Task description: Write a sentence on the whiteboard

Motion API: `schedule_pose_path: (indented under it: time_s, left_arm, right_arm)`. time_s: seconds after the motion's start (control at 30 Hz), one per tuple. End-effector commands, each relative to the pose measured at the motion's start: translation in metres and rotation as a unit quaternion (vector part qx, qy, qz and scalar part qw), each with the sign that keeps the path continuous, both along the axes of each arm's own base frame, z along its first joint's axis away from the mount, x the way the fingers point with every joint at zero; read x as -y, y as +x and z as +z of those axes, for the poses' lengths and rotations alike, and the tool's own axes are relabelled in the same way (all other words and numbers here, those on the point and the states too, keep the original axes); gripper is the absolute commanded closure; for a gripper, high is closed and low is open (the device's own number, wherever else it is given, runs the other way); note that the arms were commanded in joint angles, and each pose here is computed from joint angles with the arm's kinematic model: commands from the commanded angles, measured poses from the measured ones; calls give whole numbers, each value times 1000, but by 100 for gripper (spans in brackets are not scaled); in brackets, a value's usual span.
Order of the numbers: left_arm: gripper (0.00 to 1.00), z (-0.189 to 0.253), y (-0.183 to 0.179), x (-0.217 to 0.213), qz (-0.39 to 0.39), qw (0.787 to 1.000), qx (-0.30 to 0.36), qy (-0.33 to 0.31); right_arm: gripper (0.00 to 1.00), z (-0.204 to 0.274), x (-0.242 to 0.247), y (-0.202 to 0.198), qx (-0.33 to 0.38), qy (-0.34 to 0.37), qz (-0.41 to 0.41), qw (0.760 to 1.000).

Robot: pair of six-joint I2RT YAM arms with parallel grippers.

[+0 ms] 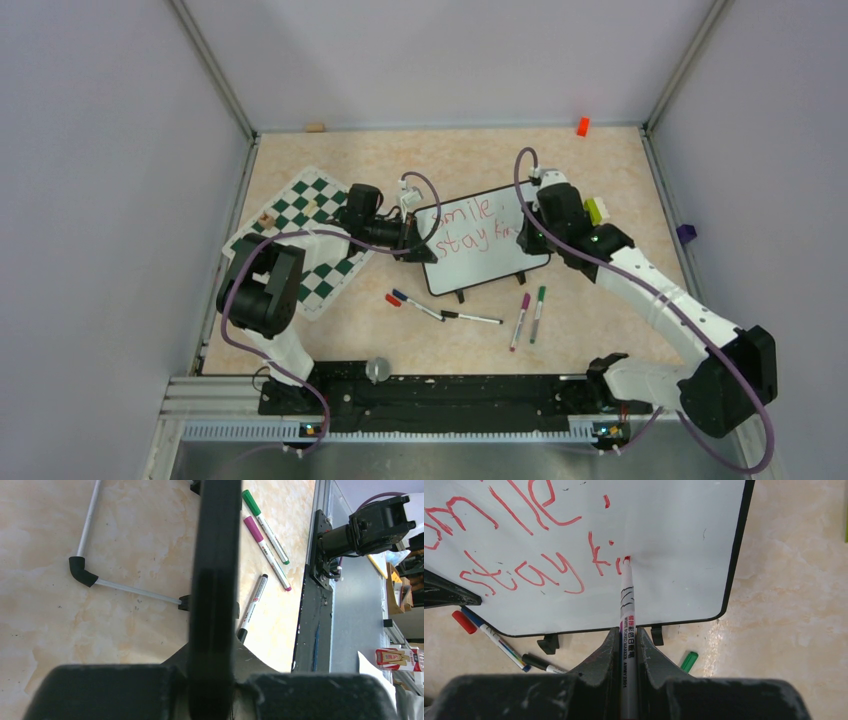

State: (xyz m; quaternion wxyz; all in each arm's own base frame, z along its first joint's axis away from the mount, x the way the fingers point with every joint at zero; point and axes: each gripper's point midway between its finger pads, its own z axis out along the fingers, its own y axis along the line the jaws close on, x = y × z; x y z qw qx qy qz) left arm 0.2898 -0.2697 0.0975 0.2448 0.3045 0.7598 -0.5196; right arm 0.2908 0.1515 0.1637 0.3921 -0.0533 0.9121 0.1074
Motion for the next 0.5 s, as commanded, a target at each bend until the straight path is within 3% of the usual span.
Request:
schedule_pose_path:
  time_s: [0.0, 0.47]
  left_arm:
    - [100, -12, 14, -12, 46, 998, -1, 43]
    - [100, -12, 14, -12, 45, 998, -1, 42]
  right_arm:
    - [100, 27, 4, 23, 46, 6, -22, 999]
    - [100, 19, 15, 18, 34, -3, -33, 999]
